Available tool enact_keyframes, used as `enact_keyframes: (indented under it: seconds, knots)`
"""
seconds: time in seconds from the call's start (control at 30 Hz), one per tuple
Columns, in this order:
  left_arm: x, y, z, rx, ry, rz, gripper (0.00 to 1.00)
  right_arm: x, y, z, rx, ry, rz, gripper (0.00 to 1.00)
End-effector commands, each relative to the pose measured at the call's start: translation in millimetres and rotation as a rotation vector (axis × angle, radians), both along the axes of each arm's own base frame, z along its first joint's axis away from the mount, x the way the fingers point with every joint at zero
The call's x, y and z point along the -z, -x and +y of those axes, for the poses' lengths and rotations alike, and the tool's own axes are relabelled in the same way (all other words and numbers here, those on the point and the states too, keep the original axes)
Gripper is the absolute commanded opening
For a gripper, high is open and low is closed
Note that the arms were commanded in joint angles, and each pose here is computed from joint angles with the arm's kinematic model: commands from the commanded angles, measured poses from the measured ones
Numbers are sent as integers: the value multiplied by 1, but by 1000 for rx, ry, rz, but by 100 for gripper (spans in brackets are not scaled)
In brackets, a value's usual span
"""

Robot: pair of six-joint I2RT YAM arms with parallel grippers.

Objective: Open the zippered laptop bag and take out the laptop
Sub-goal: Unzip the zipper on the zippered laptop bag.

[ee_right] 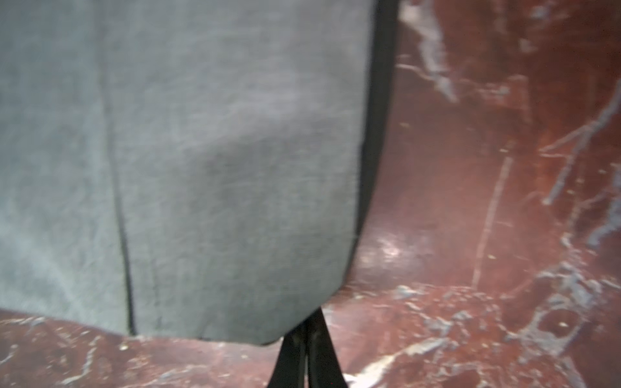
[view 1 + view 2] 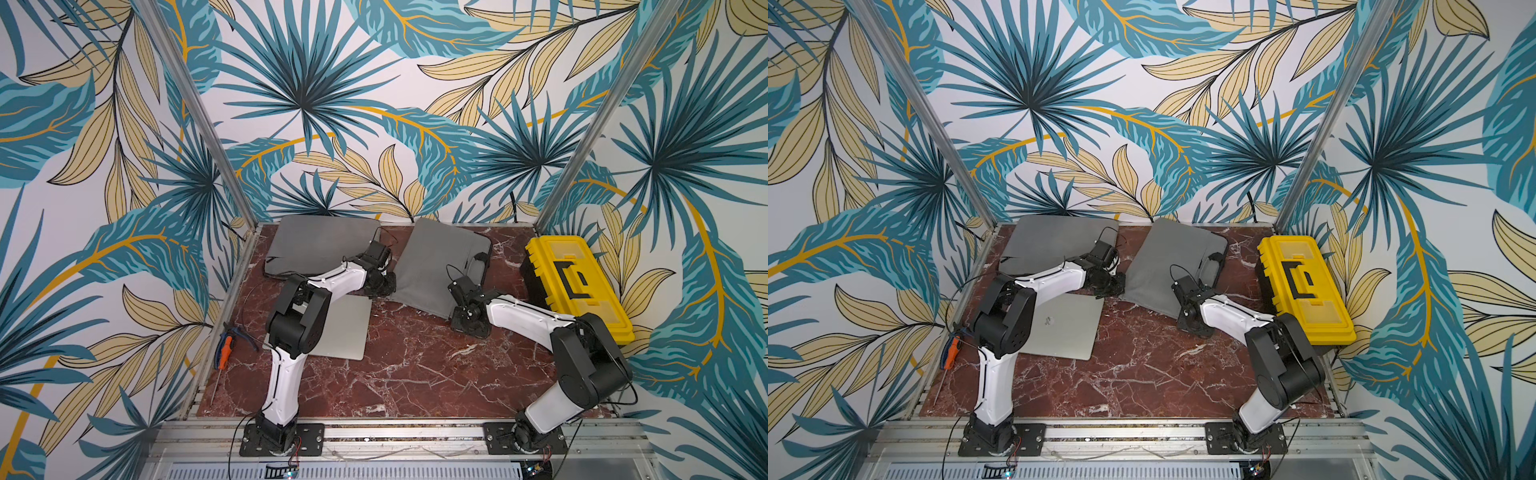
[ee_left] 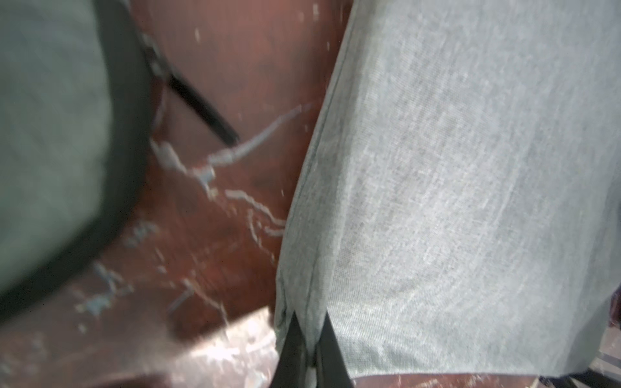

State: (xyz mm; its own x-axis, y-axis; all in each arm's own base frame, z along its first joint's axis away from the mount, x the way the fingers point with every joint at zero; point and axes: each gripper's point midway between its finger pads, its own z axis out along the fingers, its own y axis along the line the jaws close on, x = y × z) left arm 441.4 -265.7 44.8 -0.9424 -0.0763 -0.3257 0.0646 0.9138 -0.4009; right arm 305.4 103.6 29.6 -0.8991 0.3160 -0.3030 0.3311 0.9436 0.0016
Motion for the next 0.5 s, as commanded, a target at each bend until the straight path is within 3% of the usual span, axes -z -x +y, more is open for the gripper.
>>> enact_keyframes:
  seconds: [0.0,0.13,0.3,0.47]
  knots:
    - [-19,-42,10,-21,-24,-130,0,6,1,17,-34,3,29,0]
    - [-25,-66,11,-40,27,-165,0,9,-3,40,-48,-48,15,0]
    - [-43,-84,-2,-23,127,-197,20,7,-10,53,-63,-80,-3,0]
    - [-48,-73,-1,-39,154,-173,42,3,-15,53,-68,-68,-22,0]
